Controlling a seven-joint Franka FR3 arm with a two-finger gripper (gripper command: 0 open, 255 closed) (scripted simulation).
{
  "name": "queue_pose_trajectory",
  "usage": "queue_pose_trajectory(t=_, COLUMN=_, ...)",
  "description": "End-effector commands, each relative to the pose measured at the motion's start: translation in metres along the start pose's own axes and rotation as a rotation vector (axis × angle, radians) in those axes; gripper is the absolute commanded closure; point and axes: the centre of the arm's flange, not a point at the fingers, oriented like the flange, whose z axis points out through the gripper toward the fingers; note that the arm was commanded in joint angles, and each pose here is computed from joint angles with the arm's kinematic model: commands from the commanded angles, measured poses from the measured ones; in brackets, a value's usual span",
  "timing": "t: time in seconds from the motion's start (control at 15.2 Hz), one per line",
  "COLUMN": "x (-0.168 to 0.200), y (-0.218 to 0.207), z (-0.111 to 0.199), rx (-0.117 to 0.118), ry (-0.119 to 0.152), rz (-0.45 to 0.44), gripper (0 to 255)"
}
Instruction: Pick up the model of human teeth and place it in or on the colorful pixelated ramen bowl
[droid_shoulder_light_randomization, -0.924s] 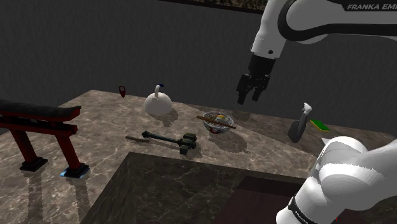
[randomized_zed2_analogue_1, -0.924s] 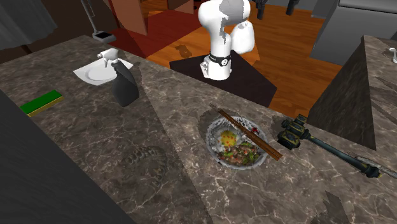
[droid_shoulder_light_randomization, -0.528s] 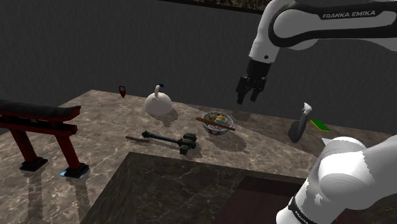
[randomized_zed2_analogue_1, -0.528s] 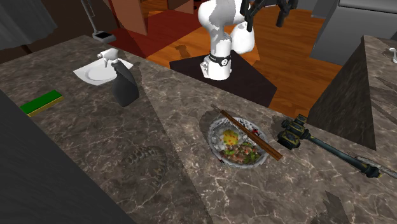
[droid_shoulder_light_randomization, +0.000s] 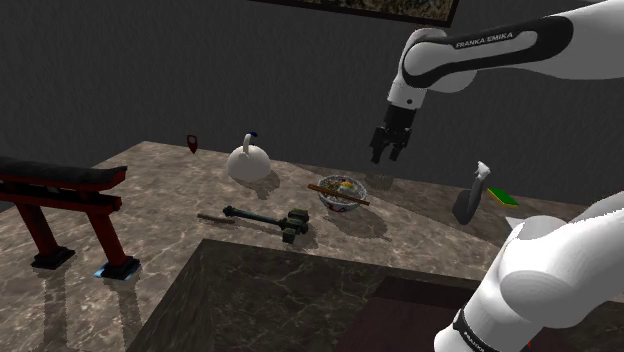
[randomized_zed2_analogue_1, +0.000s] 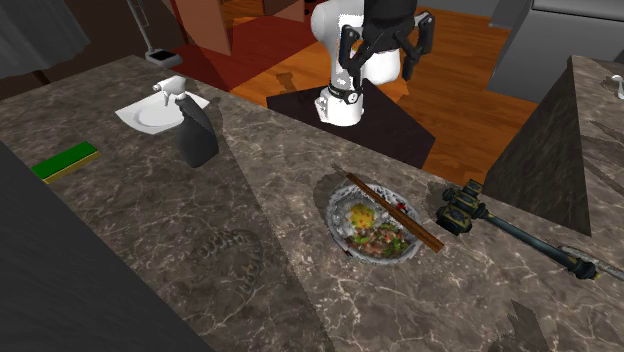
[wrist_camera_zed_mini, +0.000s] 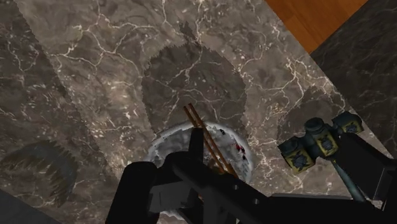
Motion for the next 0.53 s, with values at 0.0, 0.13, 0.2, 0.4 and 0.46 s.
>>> queue_pose_trajectory(t=0.0, x=0.013, y=0.022, z=0.009, rx=0.007, ry=-0.005, rz=0.002, gripper=0)
queue_pose_trajectory(t=0.13, x=0.027, y=0.044, z=0.019, rx=0.014, ry=-0.010, rz=0.004, gripper=0)
queue_pose_trajectory(t=0.2, x=0.034, y=0.055, z=0.024, rx=0.018, ry=-0.013, rz=0.005, gripper=0)
queue_pose_trajectory(t=0.4, x=0.055, y=0.088, z=0.038, rx=0.029, ry=-0.021, rz=0.009, gripper=0)
queue_pose_trajectory(t=0.46, x=0.062, y=0.098, z=0.044, rx=0.033, ry=-0.023, rz=0.010, gripper=0)
